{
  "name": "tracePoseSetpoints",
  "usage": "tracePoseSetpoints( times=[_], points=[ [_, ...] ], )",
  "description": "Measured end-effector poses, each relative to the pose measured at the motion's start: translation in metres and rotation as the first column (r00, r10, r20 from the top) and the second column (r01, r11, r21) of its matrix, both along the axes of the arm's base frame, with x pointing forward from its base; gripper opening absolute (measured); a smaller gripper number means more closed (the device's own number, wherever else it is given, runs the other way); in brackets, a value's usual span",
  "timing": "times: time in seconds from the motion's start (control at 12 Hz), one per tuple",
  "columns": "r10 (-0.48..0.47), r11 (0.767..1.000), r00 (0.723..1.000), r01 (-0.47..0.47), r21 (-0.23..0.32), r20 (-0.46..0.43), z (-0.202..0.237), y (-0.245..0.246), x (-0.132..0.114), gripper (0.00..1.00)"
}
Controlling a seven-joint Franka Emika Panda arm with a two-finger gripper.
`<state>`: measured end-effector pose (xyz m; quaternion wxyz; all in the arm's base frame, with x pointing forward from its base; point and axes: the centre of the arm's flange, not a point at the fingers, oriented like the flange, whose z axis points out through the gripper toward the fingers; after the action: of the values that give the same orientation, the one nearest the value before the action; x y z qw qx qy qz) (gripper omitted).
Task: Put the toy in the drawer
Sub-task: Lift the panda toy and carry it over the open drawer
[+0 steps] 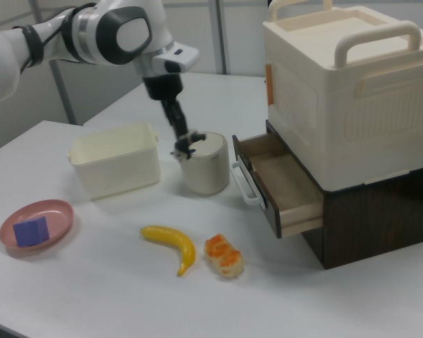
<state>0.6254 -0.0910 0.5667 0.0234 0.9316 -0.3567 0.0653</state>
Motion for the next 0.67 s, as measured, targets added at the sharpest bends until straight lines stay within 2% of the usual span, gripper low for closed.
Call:
tracePoseSetpoints(
  times=[0.33, 0.67],
  points=[
    [-0.055, 0.997, 0.982, 0.065, -0.049, 0.179, 0.017, -0.045, 0.011, 0.33],
    [-0.145, 0.972, 0.925, 0.200, -0.125, 0.351, 0.030, -0.102, 0.014, 0.33]
  ],
)
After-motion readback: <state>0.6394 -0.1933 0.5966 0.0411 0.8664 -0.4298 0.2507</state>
